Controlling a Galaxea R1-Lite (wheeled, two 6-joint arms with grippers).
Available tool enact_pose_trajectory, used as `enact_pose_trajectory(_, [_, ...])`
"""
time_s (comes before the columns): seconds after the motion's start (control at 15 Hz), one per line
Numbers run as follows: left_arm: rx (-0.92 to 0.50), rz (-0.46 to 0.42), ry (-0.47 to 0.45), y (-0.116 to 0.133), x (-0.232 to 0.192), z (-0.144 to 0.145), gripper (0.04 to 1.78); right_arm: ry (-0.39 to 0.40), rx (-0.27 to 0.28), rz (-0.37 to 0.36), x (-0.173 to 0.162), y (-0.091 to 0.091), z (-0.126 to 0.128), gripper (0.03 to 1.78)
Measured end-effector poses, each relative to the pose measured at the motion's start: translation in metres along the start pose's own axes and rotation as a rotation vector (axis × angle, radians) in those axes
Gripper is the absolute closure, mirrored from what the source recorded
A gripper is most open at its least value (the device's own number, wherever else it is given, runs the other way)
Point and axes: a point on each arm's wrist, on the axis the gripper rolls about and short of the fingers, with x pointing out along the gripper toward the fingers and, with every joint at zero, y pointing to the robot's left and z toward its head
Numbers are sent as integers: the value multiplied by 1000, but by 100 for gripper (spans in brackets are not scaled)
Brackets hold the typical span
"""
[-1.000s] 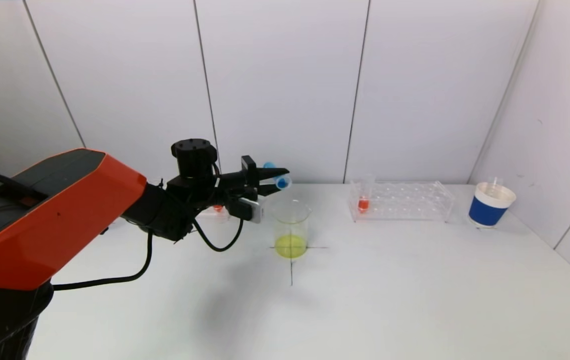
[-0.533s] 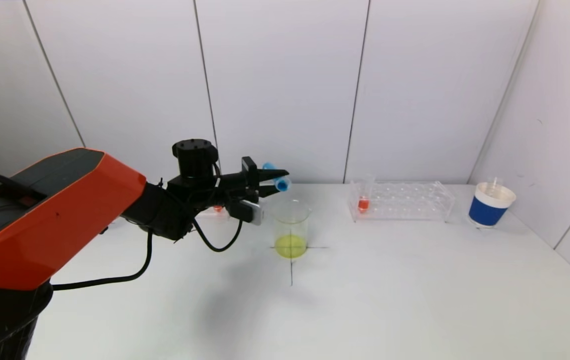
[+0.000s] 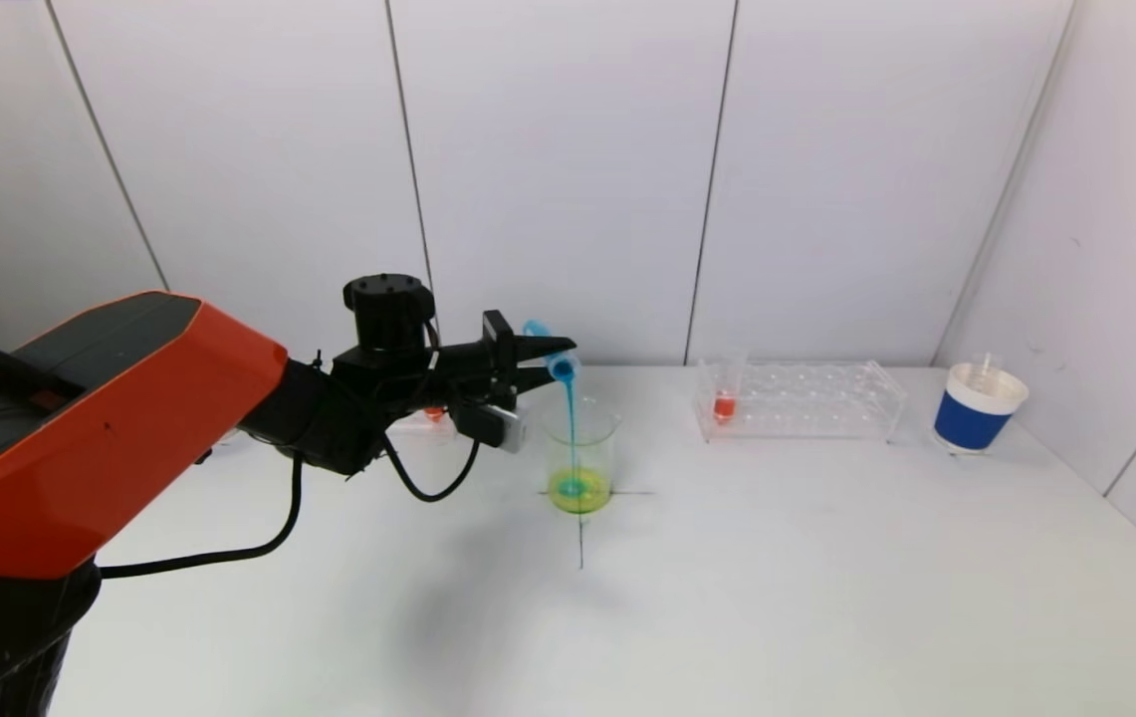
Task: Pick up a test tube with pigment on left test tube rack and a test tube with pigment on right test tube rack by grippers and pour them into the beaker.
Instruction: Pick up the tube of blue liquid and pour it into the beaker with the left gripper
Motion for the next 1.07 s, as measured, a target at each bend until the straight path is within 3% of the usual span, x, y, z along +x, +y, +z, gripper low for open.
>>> enact_pose_trajectory(1.07, [108, 5, 0, 6, 3, -1, 137, 0, 0, 0, 0, 0, 0, 4])
